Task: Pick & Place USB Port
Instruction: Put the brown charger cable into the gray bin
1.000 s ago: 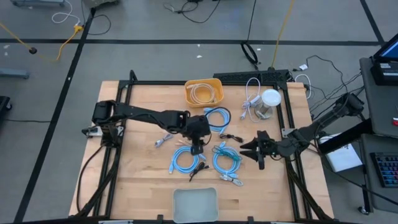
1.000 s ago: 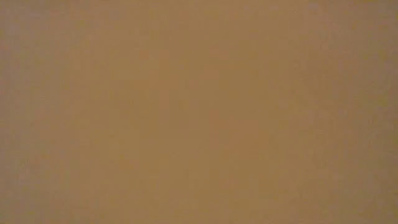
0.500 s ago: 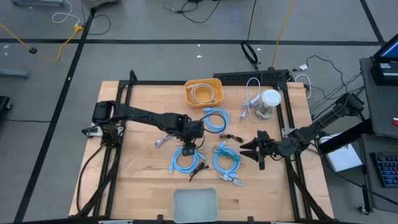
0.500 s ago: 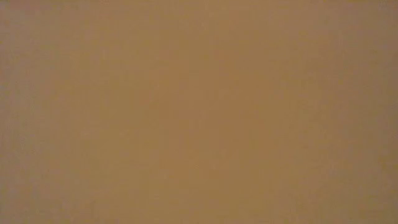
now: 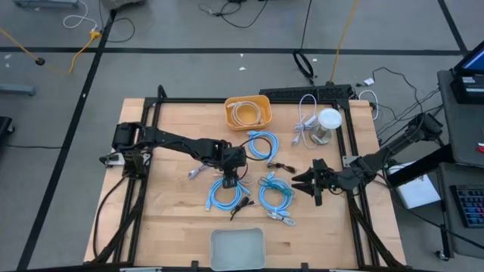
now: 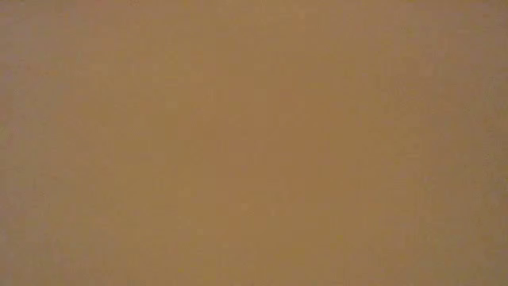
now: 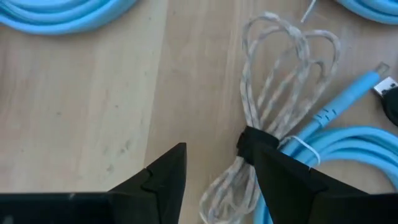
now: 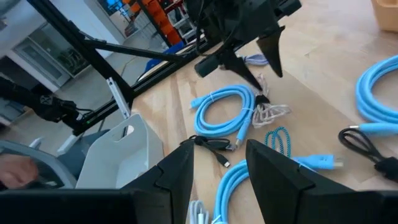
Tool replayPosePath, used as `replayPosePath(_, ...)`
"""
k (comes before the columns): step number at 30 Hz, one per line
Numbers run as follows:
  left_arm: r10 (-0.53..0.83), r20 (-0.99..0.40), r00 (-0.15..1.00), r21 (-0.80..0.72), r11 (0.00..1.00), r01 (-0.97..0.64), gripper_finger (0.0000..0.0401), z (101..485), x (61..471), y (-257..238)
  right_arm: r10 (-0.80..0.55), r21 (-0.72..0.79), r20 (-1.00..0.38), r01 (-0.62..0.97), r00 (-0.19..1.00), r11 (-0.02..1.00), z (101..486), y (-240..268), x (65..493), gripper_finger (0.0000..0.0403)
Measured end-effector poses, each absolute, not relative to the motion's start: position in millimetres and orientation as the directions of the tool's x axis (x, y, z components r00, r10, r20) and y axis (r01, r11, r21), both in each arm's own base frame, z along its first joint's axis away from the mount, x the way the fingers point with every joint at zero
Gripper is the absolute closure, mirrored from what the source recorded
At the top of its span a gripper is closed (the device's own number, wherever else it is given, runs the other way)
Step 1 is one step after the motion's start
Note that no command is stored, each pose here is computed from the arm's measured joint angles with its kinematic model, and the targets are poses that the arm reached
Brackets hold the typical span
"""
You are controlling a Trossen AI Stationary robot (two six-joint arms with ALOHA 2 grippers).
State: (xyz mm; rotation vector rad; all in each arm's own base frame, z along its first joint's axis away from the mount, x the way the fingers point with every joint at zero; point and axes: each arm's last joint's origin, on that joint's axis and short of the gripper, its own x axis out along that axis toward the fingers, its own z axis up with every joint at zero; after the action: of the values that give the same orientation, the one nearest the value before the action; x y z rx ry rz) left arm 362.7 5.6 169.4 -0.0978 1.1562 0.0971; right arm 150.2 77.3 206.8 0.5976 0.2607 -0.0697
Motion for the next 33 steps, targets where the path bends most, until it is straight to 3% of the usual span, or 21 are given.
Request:
replayPosePath(13,-0.074,-0.945,0.317,-0.107,0.991,-0.086,0.0215,140,368,-7,0.023,0.564,-0.254,0.129,0.967,0.816,208,78,150,0.0264)
replayPosePath(23,-0.058,-0.93,0.363,-0.127,0.978,-0.167,0.0222,142,375,-6,0.022,0.566,-0.247,0.125,0.969,0.815,209,78,151,0.0264)
replayPosePath(26,-0.061,-0.928,0.366,-0.134,0.975,-0.177,0.0261,143,376,-2,0.023,0.563,-0.243,0.122,0.97,0.818,209,78,151,0.0264)
replayPosePath(31,-0.075,-0.929,0.362,-0.148,0.973,-0.178,0.0372,144,376,-2,0.024,0.565,-0.234,0.116,0.972,0.817,210,78,151,0.0264)
replayPosePath(33,-0.081,-0.93,0.359,-0.158,0.969,-0.191,0.0385,144,375,-2,0.025,0.565,-0.234,0.115,0.972,0.817,210,78,151,0.0264)
